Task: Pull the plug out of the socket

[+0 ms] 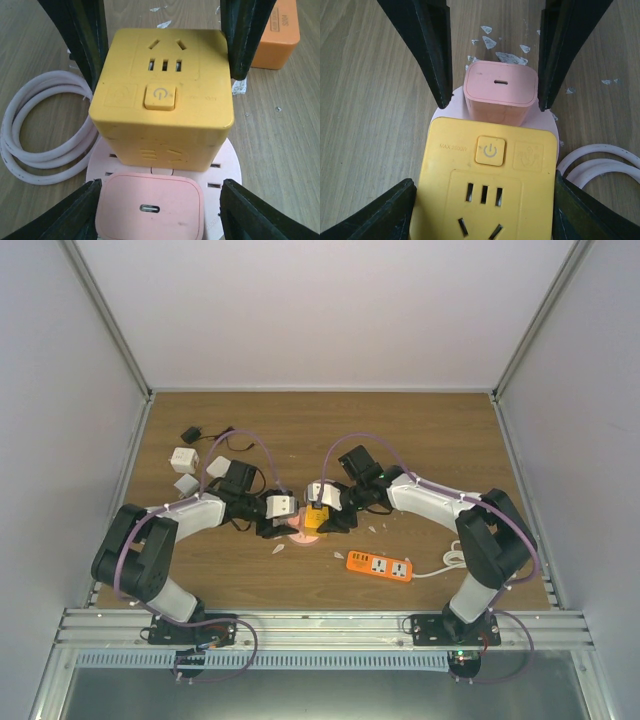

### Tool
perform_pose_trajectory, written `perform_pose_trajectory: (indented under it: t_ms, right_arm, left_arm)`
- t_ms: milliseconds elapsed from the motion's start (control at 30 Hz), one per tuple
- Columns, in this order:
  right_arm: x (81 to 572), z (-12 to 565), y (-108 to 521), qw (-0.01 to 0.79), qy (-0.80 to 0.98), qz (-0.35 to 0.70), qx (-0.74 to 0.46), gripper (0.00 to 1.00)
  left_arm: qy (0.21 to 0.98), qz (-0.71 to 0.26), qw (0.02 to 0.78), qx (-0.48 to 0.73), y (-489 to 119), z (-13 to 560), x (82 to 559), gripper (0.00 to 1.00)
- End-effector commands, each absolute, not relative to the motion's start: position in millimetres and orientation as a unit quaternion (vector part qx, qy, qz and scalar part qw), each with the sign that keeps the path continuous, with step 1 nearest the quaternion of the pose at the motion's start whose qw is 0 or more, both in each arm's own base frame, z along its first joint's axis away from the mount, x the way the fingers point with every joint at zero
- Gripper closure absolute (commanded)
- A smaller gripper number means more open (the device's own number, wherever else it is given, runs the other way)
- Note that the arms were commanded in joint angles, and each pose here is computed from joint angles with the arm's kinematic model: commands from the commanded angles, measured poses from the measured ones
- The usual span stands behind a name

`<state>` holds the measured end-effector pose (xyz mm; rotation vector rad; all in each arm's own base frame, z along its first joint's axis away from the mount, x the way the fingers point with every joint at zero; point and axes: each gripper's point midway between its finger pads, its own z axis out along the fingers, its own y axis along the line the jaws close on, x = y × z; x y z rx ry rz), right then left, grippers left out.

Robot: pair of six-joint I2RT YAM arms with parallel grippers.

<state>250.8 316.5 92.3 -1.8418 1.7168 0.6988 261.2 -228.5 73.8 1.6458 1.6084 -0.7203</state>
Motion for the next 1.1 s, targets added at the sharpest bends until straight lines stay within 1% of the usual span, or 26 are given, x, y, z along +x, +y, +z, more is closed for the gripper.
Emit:
perform_pose_trajectory:
  t_ms: [0, 200, 433, 900, 1067]
  right_arm:
    - [244.3, 102.6, 319.3, 0.276, 0.613, 0.273, -0.688, 0.60]
    - [245.6, 96.1, 318.4, 0.266, 0.620, 0.271, -0.686, 0.67]
    - [249.2, 90.8, 317.5, 0.260, 0.629, 0.264, -0.684, 0.72]
    - [255.9, 84.9, 316.4, 0.255, 0.643, 0.251, -0.677, 0.76]
    - [256.0, 83.0, 316.3, 0.252, 0.645, 0.250, -0.677, 0.76]
  left_arm:
    - [0.617, -0.263, 0.371, 0.643, -228.5, 71.5, 264.5, 0.38]
    - [0.600, -0.281, 0.392, 0.639, -233.2, 92.4, 259.7, 0.57]
    - [0.594, -0.324, 0.397, 0.621, -239.8, 118.7, 260.6, 0.68]
    - [0.615, -0.391, 0.366, 0.578, -247.4, 131.9, 271.4, 0.76]
    - [0.613, -0.393, 0.364, 0.580, -247.3, 130.9, 269.6, 0.78]
